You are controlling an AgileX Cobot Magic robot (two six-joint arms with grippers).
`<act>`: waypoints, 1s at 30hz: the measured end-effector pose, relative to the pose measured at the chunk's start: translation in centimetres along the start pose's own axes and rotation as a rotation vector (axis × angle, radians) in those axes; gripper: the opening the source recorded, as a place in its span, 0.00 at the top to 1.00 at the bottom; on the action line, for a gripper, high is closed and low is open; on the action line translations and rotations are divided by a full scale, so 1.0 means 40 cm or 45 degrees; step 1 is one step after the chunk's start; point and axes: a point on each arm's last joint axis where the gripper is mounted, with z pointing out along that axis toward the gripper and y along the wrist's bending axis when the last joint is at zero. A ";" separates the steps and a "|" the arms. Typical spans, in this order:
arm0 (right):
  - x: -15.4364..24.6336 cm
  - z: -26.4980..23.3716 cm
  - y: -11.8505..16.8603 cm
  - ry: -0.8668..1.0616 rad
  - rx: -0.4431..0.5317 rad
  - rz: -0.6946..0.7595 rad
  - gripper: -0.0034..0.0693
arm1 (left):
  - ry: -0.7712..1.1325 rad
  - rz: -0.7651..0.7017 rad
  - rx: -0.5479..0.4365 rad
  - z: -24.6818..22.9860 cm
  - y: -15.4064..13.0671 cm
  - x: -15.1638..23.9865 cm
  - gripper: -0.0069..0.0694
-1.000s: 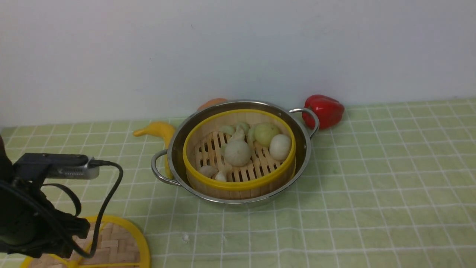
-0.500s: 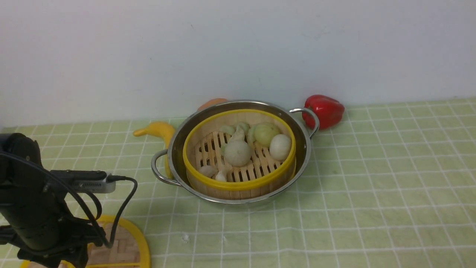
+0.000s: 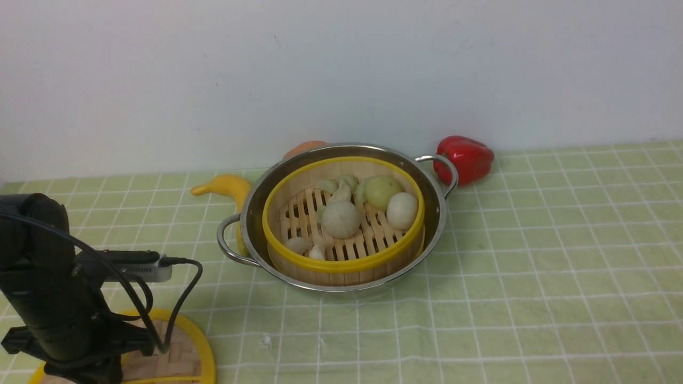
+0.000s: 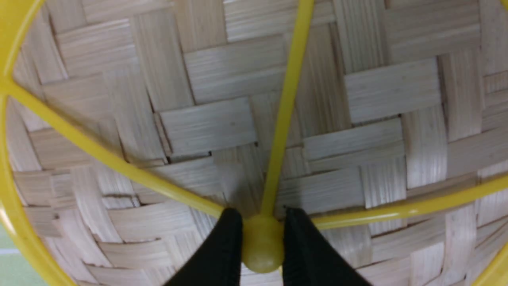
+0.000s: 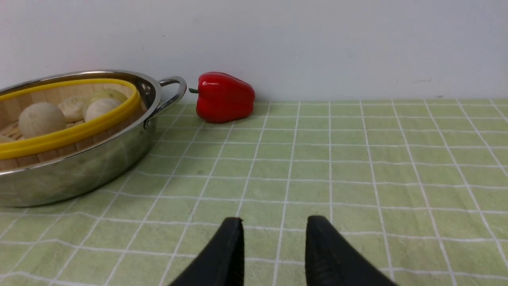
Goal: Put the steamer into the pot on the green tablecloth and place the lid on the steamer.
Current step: 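Grasp the bamboo steamer lid lying on the table by its centre knob, then place the yellow bamboo steamer lid onto the steamer in the pot with the left gripper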
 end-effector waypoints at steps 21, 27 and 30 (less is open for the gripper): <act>0.000 0.000 0.000 -0.002 -0.001 0.000 0.62 | -0.596 0.501 -0.056 -0.442 -0.042 -0.063 0.75; -0.001 0.000 0.000 -0.003 -0.001 0.000 0.62 | -0.741 1.019 -0.060 -0.497 -0.211 -0.118 0.75; -0.001 0.000 0.000 -0.003 -0.001 0.000 0.62 | -0.785 1.193 -0.074 -0.492 -0.282 -0.146 0.75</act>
